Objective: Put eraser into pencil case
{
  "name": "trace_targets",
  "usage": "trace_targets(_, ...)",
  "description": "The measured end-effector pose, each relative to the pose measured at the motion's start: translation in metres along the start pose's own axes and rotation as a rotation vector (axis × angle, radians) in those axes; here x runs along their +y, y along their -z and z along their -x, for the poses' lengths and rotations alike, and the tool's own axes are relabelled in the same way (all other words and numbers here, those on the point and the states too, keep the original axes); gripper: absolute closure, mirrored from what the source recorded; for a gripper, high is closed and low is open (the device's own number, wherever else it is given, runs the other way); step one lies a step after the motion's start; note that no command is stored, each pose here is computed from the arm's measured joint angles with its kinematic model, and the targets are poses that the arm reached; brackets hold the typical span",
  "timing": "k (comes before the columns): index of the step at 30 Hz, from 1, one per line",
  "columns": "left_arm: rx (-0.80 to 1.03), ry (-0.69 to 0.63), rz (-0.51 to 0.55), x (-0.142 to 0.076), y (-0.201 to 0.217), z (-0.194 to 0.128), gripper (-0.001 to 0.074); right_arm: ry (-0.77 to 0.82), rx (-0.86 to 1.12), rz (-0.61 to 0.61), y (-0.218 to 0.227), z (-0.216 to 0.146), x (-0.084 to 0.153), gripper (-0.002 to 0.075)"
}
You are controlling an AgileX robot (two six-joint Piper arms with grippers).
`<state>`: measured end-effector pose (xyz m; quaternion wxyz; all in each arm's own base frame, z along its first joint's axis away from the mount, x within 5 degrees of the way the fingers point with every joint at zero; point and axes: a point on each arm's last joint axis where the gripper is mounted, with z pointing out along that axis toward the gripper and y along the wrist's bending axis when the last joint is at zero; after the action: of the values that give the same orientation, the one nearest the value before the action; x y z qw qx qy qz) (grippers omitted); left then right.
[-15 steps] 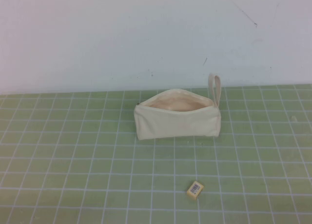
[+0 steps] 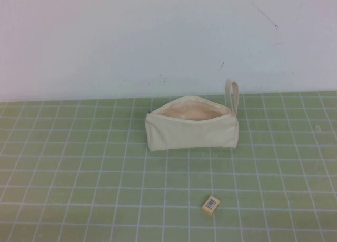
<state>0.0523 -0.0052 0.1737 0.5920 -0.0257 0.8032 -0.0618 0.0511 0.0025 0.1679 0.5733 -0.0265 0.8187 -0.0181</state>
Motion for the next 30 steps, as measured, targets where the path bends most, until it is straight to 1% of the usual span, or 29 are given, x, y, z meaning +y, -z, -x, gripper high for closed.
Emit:
trace_targets(22,0.000,0.000,0.000,0.000,0.000,0.000,0.0736,0.000,-0.021,-0.005,0.000,0.001,0.000,0.0727)
trace_targets(25,0.000,0.000,0.000,0.000,0.000,0.000,0.0736,0.000,-0.115,-0.029,0.000,0.009,-0.003,0.0727)
trace_targets(28,0.000,0.000,0.000,0.000,0.000,0.000,0.0736,-0.042,-0.306,-0.063,0.004,0.026,-0.006,0.0727)
trace_targets(30,0.000,0.000,0.000,0.000,0.000,0.000,0.0736,-0.094,-0.470,-0.096,0.009,0.039,-0.010,0.0727)
